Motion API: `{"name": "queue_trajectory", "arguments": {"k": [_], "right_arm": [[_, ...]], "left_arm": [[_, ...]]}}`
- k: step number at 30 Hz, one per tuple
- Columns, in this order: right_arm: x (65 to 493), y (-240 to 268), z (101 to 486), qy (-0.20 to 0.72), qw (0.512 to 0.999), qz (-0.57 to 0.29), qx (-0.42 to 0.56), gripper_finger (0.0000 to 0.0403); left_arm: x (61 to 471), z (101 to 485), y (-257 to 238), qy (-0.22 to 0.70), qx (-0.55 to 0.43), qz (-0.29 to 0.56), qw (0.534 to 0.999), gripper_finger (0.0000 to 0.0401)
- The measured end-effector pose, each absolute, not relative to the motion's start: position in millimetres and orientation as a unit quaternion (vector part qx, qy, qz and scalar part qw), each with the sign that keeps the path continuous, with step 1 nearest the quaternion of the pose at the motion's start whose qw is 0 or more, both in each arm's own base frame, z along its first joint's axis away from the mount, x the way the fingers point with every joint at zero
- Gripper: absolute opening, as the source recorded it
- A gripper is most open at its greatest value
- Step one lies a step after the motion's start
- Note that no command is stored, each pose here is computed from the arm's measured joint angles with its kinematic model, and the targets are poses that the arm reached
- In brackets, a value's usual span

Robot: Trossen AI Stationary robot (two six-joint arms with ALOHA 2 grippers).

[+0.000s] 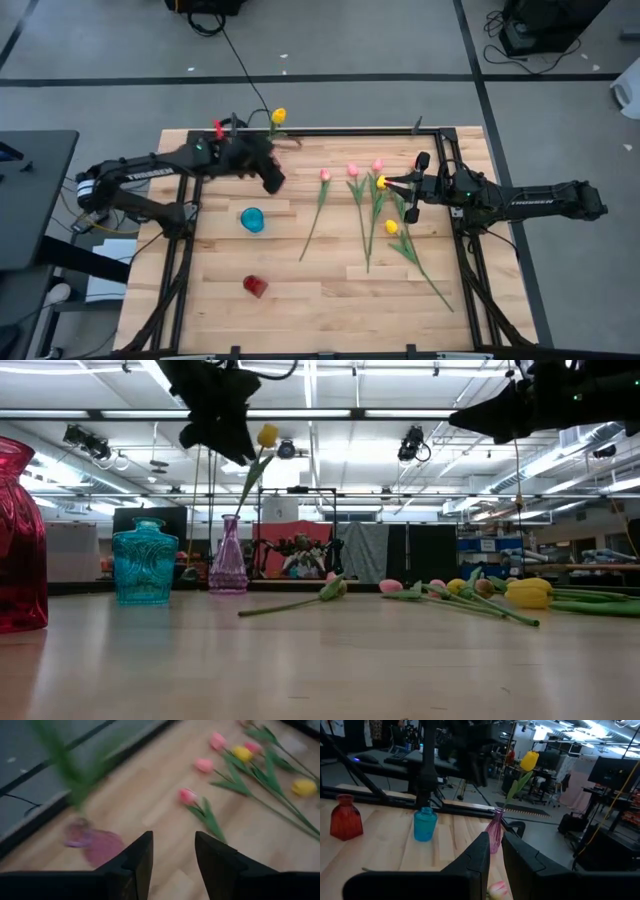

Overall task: Sort flowers into vase by color
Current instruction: Put the pink flower into the blue flower vase

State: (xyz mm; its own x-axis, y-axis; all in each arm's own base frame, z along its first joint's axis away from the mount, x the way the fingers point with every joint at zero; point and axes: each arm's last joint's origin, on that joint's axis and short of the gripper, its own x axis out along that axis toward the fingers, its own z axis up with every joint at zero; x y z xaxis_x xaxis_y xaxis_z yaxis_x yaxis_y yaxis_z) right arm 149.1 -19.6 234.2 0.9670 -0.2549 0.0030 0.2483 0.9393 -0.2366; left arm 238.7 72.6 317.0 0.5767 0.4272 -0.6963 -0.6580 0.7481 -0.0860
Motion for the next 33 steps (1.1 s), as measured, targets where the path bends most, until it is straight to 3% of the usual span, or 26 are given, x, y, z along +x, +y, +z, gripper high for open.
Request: {"name": "queue_trajectory", "arguments": {"k": [9,21,33], "right_arm": [[149,-20,235,0.014,0.984,-0.132,-0.121,0.0065],[149,-20,236,0.013,0.984,-0.131,-0.122,0.0065],[149,-20,236,0.013,0.984,-0.131,-0.122,0.0065]], "left_arm": [[306,261,34,0.375,-0.188,0.274,0.865,0.0151],[372,195,32,0.466,-0.225,0.265,0.814,0.0151],[393,166,34,0.501,-0.207,0.283,0.791,0.0151]]}}
